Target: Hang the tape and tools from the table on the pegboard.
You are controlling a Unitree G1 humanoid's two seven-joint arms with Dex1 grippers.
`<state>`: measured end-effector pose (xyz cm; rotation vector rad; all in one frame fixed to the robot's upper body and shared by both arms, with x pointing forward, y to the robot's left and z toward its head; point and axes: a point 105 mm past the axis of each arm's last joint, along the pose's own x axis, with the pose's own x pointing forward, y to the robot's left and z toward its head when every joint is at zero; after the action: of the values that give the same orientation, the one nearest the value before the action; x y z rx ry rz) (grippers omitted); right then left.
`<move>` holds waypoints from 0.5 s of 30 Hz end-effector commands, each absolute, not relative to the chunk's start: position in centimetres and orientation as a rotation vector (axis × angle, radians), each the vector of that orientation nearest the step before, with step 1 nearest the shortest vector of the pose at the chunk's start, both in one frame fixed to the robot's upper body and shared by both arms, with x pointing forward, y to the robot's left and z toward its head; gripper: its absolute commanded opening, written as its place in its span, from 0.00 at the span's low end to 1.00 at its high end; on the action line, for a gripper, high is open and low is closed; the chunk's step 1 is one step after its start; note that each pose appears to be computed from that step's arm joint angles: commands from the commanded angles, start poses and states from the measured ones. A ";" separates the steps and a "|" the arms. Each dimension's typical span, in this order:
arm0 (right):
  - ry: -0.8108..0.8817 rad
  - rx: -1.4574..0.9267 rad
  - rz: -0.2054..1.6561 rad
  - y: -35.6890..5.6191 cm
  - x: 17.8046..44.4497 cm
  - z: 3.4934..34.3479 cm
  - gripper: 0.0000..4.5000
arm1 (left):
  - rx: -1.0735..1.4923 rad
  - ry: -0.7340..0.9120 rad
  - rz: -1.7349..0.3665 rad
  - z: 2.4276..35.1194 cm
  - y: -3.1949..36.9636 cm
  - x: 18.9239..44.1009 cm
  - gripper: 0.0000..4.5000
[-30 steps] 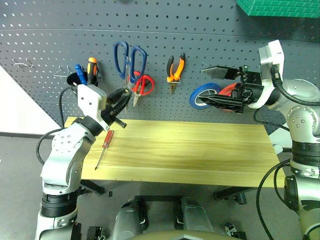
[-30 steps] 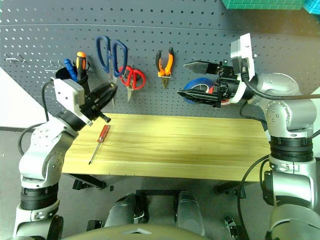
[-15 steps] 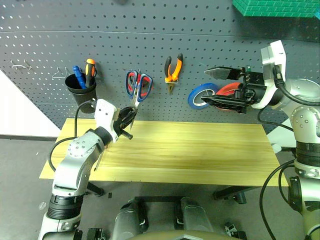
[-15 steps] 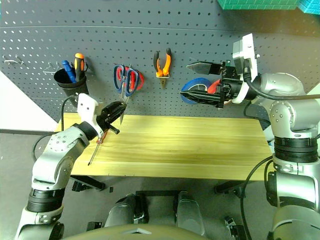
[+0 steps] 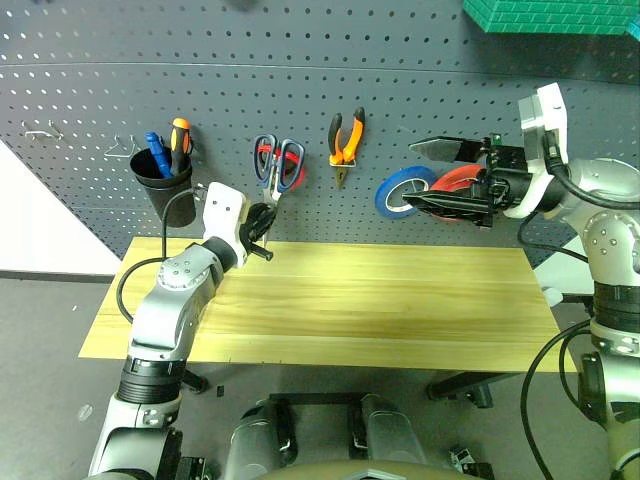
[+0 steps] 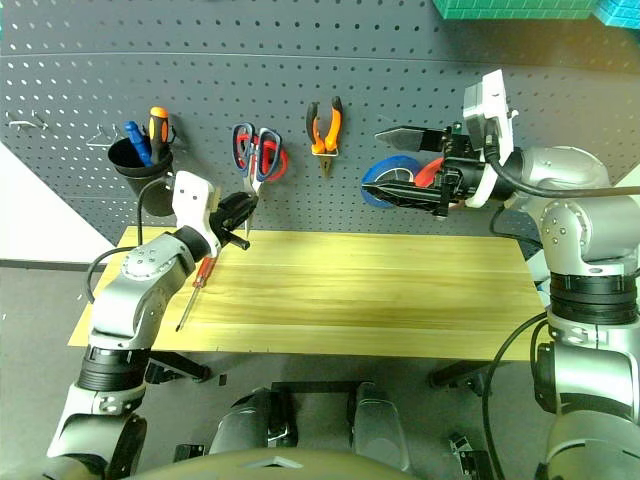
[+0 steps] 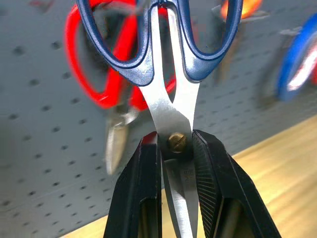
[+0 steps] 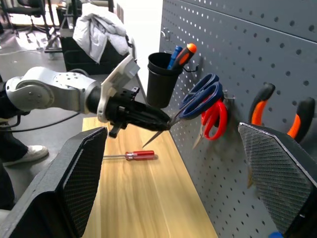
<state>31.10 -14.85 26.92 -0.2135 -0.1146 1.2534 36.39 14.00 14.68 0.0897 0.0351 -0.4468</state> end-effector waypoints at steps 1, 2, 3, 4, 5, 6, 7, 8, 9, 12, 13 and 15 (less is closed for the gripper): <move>-0.155 -0.258 1.235 -15.0 30.9 27.9 1.00 | 0.113 0.002 -0.434 16.0 14.6 36.9 0.12; -0.158 -0.259 1.232 -15.0 30.9 27.9 1.00 | 0.117 0.022 -0.439 15.7 14.6 36.9 0.12; -0.161 -0.261 1.229 -15.0 30.9 28.0 1.00 | 0.121 0.036 -0.443 15.5 14.6 36.9 0.12; -0.163 -0.262 1.226 -15.0 30.9 28.0 1.00 | 0.124 0.040 -0.444 15.5 14.5 36.9 0.20; -0.164 -0.261 1.224 -15.0 31.0 28.0 1.00 | 0.120 0.040 -0.441 15.4 14.5 36.9 0.29; -0.165 -0.261 1.222 -15.0 31.0 27.9 1.00 | 0.117 0.041 -0.438 15.5 14.6 36.9 0.34; -0.165 -0.262 1.220 -15.0 31.0 27.9 1.00 | 0.115 0.040 -0.437 15.5 14.6 36.9 0.42; -0.163 -0.265 1.217 -15.0 31.0 27.8 1.00 | 0.116 0.036 -0.428 15.6 14.8 36.9 0.50; -0.161 -0.267 1.216 -15.0 30.9 27.7 1.00 | 0.117 0.035 -0.419 15.6 15.0 36.9 0.57; -0.156 -0.262 1.215 -15.1 30.8 27.5 1.00 | 0.124 0.020 -0.394 16.0 15.7 36.7 0.80; -0.154 -0.256 1.216 -15.1 30.7 27.5 1.00 | 0.119 0.008 -0.393 16.3 15.8 36.6 0.88; -0.142 -0.248 1.226 -14.9 30.5 27.2 1.00 | 0.111 -0.016 -0.399 16.9 15.9 36.1 0.99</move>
<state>31.28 -15.11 26.06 -0.2145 -0.0952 1.2147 36.57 15.58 14.76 0.1041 0.0587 -0.4052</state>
